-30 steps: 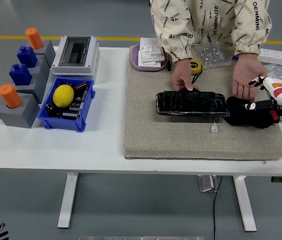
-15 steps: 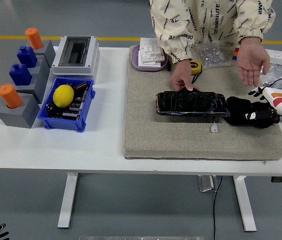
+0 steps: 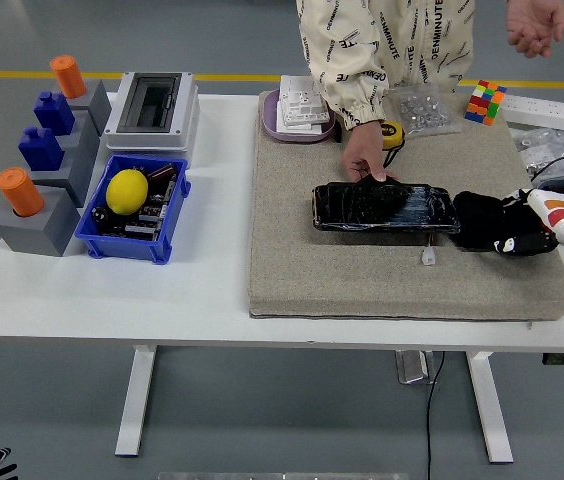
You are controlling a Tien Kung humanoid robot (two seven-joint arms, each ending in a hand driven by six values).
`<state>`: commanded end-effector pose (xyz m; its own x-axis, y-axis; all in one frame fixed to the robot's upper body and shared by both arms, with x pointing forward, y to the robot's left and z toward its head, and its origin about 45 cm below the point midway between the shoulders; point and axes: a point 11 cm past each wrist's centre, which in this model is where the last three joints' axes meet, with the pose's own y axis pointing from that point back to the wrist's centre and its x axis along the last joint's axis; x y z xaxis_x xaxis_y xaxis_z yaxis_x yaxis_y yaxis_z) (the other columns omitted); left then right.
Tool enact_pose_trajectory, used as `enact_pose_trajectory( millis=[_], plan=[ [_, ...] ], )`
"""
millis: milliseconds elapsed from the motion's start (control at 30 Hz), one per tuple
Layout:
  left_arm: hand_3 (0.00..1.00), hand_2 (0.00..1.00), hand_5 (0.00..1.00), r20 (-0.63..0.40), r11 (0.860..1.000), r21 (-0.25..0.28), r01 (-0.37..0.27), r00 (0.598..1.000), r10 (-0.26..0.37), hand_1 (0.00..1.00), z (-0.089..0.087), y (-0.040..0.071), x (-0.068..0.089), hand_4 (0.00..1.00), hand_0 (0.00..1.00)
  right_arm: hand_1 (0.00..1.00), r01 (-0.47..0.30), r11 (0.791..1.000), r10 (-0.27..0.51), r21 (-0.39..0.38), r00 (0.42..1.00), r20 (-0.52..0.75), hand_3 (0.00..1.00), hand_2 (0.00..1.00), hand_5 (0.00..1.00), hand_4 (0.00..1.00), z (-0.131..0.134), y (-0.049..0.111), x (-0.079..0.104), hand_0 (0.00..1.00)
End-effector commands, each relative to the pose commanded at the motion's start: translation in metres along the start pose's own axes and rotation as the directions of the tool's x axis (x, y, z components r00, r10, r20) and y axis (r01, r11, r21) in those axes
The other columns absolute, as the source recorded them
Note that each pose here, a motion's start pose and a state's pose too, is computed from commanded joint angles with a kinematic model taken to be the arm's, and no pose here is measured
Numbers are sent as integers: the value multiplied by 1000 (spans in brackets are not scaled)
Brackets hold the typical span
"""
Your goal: Pick the rag up,wipe the panel,place it on the desk
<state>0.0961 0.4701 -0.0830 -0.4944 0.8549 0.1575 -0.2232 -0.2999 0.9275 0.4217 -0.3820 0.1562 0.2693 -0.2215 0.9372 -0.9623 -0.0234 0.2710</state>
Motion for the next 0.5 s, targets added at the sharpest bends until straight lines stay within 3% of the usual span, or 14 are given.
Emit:
enact_pose_trajectory(
  millis=[500],
  plan=[
    [627,767,583,-5,1000,-4,2,1000,-2,717,2,0,-2,695,726,658,-25,1000,24,4,999,27,733,718,463,998,-8,-4,-2,682]
  ],
)
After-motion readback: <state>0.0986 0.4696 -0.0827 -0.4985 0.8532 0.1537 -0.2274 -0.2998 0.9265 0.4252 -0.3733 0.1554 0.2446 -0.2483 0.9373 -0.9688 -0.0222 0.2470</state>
